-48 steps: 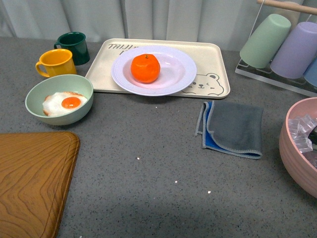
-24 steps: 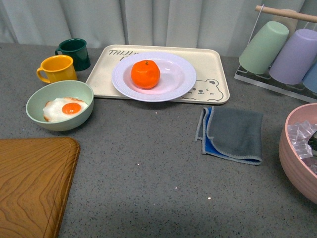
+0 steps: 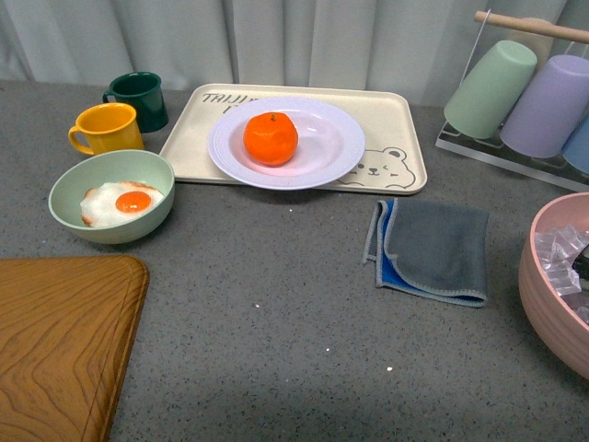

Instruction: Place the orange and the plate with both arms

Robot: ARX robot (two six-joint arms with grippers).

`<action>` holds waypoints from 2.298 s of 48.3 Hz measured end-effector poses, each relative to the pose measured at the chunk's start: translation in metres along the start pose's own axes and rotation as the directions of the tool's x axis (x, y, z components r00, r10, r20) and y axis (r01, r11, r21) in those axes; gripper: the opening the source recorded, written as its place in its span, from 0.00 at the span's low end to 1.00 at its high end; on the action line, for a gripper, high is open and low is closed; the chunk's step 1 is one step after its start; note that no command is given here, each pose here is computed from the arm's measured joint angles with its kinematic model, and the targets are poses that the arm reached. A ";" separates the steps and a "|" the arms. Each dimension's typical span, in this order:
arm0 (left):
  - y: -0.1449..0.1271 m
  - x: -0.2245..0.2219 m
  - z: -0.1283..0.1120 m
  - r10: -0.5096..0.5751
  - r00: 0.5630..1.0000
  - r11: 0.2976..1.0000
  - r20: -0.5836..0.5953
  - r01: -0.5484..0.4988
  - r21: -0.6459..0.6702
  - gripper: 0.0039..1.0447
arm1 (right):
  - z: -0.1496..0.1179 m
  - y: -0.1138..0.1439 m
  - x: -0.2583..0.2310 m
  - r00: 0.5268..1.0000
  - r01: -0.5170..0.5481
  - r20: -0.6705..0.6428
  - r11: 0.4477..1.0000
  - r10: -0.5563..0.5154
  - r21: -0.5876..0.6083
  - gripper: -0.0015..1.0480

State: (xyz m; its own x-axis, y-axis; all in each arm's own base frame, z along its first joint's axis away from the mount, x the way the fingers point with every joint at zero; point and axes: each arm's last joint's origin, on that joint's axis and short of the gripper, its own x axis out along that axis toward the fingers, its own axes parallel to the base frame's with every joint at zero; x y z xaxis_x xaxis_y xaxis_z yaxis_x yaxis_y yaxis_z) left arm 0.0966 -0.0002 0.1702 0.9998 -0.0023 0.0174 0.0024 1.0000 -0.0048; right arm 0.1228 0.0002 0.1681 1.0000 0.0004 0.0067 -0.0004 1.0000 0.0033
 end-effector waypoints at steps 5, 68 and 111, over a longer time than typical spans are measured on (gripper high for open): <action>0.000 0.000 0.000 0.000 1.000 1.000 0.000 0.000 0.000 0.94 | 0.000 0.000 -0.002 1.000 0.000 0.000 1.000 0.000 0.000 0.01; 0.000 0.000 0.000 0.000 1.000 1.000 0.000 0.000 0.000 0.94 | -0.003 0.000 -0.025 1.000 -0.003 -0.003 1.000 0.003 -0.001 0.70; 0.000 0.000 0.000 0.000 1.000 1.000 0.000 0.000 0.000 0.94 | -0.003 0.000 -0.025 1.000 -0.003 -0.003 1.000 0.003 0.000 0.91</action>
State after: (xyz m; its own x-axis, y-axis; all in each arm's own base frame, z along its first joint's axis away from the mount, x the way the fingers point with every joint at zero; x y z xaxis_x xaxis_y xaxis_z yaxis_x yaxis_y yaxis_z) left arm 0.0966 -0.0002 0.1703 0.9998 -0.0023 0.0177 0.0024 1.0000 -0.0048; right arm 0.0976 0.0002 0.1653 1.0000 0.0031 0.0032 -0.0031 1.0000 0.0029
